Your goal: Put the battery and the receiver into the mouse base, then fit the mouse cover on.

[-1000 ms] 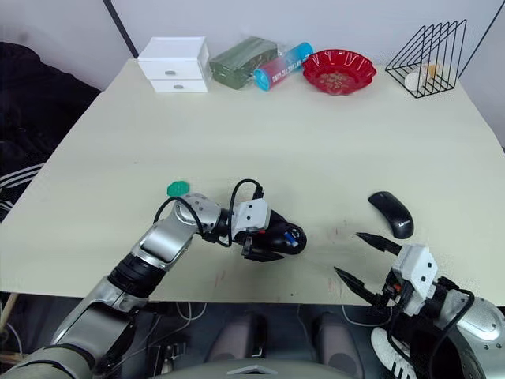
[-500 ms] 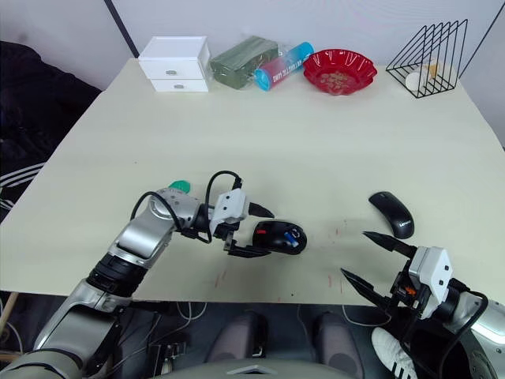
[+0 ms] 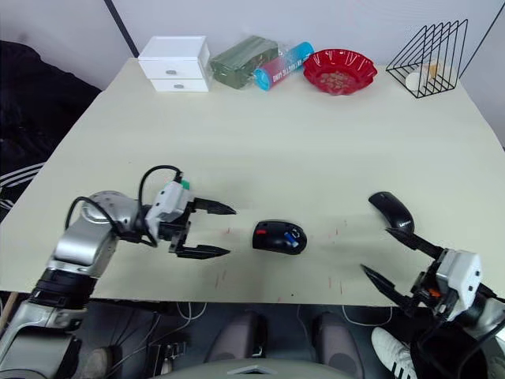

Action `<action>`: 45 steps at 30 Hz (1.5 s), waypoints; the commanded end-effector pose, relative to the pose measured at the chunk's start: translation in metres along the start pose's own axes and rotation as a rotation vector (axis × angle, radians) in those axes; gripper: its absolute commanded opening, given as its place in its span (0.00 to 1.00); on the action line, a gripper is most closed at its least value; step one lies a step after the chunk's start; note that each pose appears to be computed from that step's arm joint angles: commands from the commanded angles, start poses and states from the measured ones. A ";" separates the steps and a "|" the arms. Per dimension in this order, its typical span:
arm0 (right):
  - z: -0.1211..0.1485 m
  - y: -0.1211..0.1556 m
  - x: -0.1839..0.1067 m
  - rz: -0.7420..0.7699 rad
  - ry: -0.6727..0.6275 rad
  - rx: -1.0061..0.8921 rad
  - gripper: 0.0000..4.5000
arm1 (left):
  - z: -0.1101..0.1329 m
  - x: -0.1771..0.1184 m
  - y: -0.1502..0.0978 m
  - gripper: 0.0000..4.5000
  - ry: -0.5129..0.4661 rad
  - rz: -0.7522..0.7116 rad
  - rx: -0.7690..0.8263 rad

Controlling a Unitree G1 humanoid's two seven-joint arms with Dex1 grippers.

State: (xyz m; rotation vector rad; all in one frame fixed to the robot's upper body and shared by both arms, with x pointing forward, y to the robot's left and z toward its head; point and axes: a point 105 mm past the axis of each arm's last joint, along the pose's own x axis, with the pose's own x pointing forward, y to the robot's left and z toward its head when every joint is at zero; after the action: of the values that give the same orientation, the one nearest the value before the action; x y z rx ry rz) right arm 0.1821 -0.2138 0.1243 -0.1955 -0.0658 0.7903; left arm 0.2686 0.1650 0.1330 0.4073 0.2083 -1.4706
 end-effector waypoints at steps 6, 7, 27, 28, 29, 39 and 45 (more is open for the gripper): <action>-0.009 -0.041 -0.004 -0.193 0.045 -0.027 0.96 | 0.015 -0.016 -0.008 1.00 -0.052 0.052 0.042; -0.012 -0.044 -0.004 -0.208 0.056 -0.022 0.96 | 0.015 -0.018 -0.009 1.00 -0.057 0.059 0.040; -0.059 -0.082 0.018 -0.259 0.259 0.109 0.96 | 0.024 -0.030 -0.027 1.00 -0.072 0.020 0.030; -0.063 -0.085 0.019 -0.281 0.280 0.116 0.96 | 0.025 -0.029 -0.027 1.00 -0.074 0.018 0.033; -0.065 -0.087 0.019 -0.299 0.294 0.122 0.96 | 0.026 -0.028 -0.027 1.00 -0.077 0.017 0.036; -0.062 -0.091 0.022 -0.358 0.269 0.186 0.96 | 0.028 -0.028 -0.025 1.00 -0.075 0.008 0.046; -0.058 -0.089 0.021 -0.361 0.262 0.178 0.96 | 0.029 -0.028 -0.024 1.00 -0.075 0.001 0.050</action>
State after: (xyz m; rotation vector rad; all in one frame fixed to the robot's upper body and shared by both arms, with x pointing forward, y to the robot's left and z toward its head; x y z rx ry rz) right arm 0.2658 -0.2651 0.0677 -0.0973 0.2715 0.4182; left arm 0.2392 0.1798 0.1580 0.3646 0.1436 -1.4755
